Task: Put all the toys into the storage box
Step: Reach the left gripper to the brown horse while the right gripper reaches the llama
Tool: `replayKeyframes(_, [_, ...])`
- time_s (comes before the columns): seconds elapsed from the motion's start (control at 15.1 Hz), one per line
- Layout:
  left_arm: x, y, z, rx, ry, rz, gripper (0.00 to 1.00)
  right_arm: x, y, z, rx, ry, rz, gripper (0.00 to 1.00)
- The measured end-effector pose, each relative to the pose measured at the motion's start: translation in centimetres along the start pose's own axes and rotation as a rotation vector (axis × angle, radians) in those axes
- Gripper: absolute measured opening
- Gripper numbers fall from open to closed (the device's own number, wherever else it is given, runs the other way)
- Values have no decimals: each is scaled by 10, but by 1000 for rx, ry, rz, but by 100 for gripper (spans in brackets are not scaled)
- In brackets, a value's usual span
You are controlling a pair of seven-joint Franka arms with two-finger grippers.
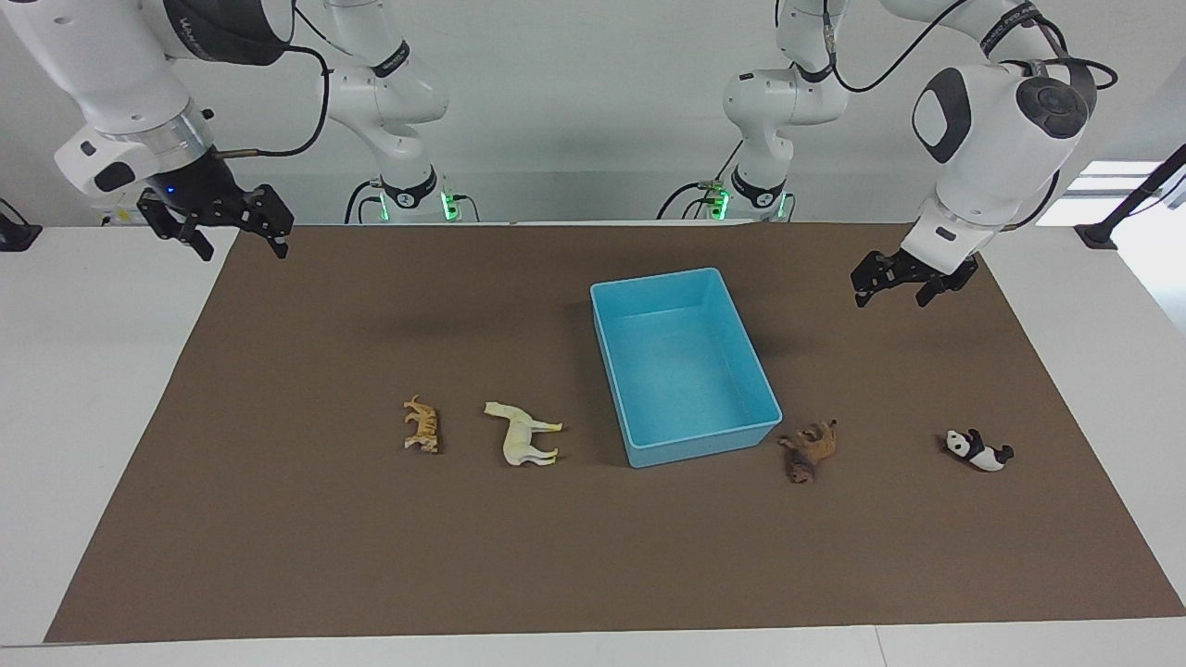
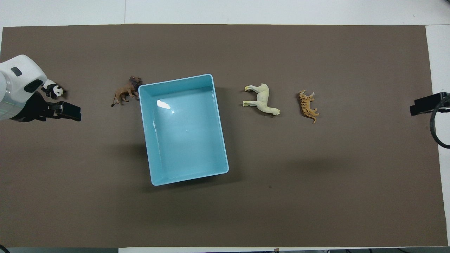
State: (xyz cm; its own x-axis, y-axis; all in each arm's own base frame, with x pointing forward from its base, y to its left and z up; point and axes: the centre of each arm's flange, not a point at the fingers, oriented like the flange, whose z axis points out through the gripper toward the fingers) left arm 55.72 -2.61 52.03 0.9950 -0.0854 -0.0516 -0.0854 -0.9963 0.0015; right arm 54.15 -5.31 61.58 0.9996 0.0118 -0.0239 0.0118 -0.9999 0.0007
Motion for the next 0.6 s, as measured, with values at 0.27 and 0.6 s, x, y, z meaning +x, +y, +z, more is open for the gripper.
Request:
replayKeyframes(0.27, [0,0,0,0,0,-1,100,0,2,0,0,0,4,100])
replayKeyframes(0.6, [0,-1,2,0,-1,-2,100,0,2,0,0,0,1,100])
